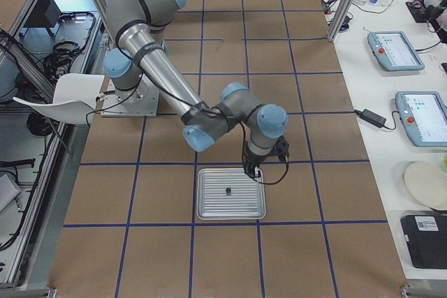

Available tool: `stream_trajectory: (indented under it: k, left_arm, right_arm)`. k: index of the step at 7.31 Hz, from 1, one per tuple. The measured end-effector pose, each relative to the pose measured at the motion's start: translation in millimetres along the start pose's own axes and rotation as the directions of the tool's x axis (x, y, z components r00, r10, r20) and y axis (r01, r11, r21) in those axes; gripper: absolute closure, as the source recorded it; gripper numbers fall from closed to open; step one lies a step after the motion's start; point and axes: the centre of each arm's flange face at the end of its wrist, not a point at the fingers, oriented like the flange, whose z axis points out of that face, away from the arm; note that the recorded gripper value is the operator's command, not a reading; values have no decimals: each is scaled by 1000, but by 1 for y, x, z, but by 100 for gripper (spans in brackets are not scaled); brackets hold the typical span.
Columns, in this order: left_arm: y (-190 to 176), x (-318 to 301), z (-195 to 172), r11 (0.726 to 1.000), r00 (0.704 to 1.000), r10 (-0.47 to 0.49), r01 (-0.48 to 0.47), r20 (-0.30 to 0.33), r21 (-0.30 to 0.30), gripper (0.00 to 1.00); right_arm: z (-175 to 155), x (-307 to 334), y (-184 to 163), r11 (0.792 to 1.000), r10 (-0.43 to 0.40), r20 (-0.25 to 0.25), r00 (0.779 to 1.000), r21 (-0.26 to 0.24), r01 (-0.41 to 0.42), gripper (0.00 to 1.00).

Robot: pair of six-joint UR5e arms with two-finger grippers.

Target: Place bearing gear from tray to pile

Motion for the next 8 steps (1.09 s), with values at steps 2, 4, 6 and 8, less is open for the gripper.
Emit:
stream_trajectory:
  k: [2, 4, 6, 8]
  left_arm:
    - [0, 0, 1, 1000, 1000, 0, 0, 0, -2, 0]
    - [1, 0, 2, 1000, 1000, 1, -1, 0, -3, 0]
    - [2, 0, 3, 1000, 1000, 1, -1, -1, -6, 0]
    - [2, 1, 3, 1000, 1000, 3, -3, -1, -6, 0]
  right_arm:
    - [-68, -139, -29, 993, 104, -13, 995, -56, -104, 81]
    - [-96, -277, -55, 975, 211, -28, 977, -66, -213, 81]
    - [-96, -403, -76, 935, 353, 1, 936, -46, -352, 81]
    - [-78, -510, -98, 911, 412, 37, 911, 4, -412, 81]
